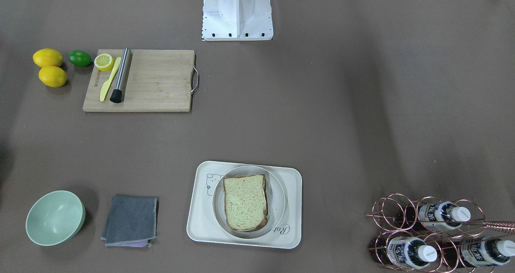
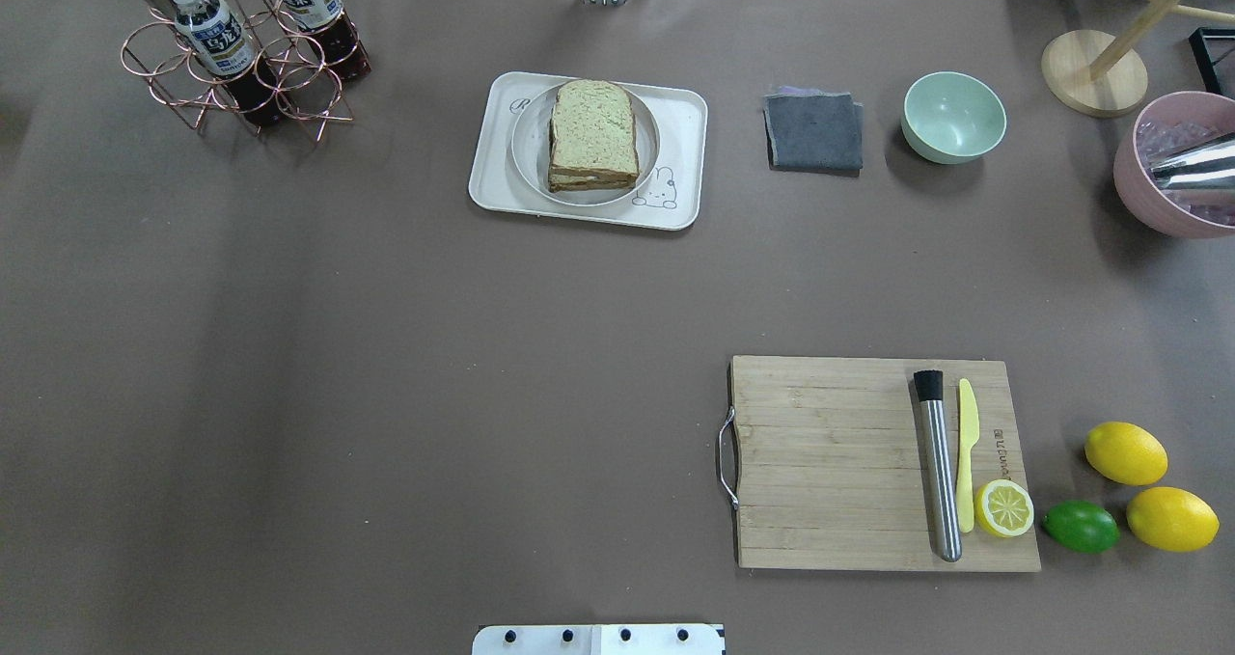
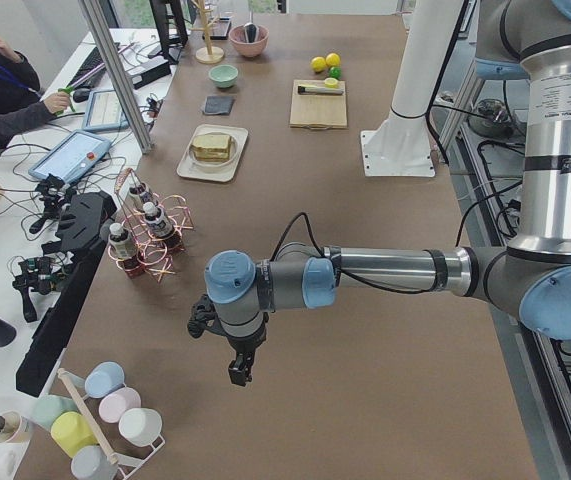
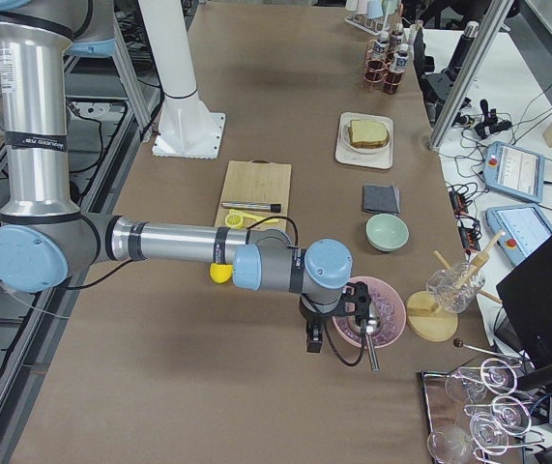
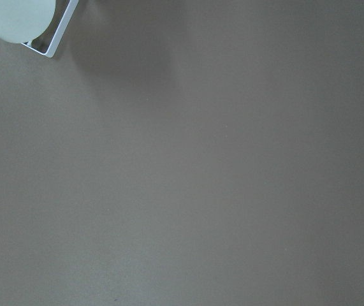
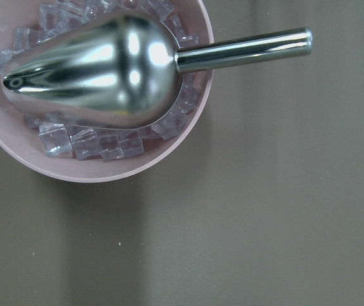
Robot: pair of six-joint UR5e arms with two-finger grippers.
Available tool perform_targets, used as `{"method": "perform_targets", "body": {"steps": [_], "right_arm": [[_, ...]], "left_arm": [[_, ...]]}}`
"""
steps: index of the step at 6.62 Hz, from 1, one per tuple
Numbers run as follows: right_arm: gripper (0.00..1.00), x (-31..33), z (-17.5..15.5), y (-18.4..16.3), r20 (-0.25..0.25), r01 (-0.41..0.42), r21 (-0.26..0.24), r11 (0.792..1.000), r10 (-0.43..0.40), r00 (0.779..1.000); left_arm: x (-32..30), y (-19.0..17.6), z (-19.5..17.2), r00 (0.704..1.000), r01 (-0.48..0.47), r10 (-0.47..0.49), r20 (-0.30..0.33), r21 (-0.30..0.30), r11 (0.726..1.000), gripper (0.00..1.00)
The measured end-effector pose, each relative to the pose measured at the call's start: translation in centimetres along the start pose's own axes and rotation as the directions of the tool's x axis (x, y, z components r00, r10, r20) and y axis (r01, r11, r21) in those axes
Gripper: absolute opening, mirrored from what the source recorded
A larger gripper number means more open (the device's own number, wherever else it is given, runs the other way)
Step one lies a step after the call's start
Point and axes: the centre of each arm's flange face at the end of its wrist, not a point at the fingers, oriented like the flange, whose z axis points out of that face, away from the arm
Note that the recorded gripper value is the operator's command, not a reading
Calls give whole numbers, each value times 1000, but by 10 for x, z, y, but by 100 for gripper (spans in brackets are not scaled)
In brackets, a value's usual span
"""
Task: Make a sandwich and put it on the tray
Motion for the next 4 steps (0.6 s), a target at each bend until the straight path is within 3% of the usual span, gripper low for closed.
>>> {"method": "perform_targets", "body": {"steps": [4], "right_arm": [[100,1,1,1,1,0,-2,1000,0,1000]], "left_arm": [[1,1,-1,1000,-3,3,7,1,1000,99]]}}
